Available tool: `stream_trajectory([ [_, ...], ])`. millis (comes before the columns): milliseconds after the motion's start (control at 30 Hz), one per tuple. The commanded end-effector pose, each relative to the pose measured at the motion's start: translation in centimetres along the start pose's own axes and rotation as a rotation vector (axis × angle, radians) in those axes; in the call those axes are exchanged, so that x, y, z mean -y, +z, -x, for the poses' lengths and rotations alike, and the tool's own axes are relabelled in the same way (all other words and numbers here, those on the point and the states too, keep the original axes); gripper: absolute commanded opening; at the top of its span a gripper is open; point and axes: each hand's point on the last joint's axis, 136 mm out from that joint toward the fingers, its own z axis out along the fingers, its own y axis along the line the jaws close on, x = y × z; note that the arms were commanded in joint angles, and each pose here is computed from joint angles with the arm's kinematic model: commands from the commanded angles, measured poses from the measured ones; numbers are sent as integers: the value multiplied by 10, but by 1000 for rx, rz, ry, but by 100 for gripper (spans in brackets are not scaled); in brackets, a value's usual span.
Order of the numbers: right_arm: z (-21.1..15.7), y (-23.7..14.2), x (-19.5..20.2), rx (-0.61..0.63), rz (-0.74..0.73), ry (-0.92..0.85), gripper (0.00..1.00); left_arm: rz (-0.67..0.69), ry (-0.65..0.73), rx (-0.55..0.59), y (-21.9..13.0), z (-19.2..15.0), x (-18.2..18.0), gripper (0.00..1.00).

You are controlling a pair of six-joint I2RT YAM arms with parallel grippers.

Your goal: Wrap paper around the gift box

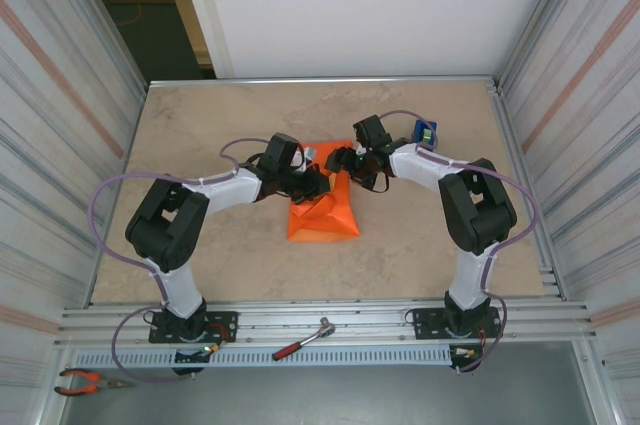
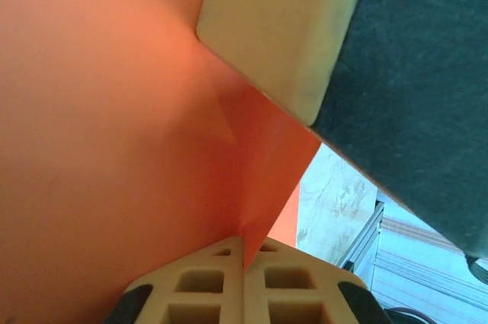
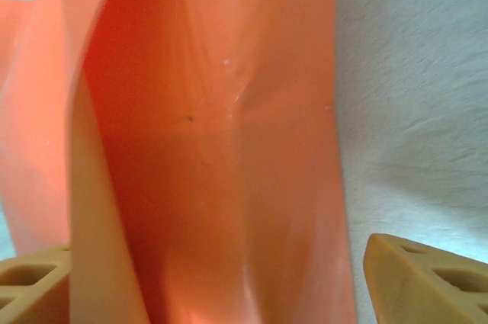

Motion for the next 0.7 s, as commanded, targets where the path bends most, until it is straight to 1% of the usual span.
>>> stream_trajectory([
  [0,-4,3,12,-20,-6,30,73,177,-86,-184,15,-53,-57,9],
  [100,-6,4,14,-30,1,35,66,144,-23,-224,7,-53,-37,22],
  [167,-8,4,16,-37,2,40,64,116,26,-248,-1,-52,-20,32],
  [267,-9,4,17,-41,4,42,60,61,110,-269,-19,-49,9,47],
  [367,-9,4,19,-41,2,45,59,-10,160,-268,-45,-45,33,59],
  [433,-10,4,18,-46,6,45,59,-67,159,-250,-62,-38,42,63],
  [500,-10,3,18,-46,6,45,58,-87,155,-209,-78,-27,43,67],
  [567,-10,4,18,-46,5,46,57,-80,131,-155,-93,-14,34,69],
  [667,-12,4,20,-48,0,46,56,-63,67,-72,-108,3,10,70],
])
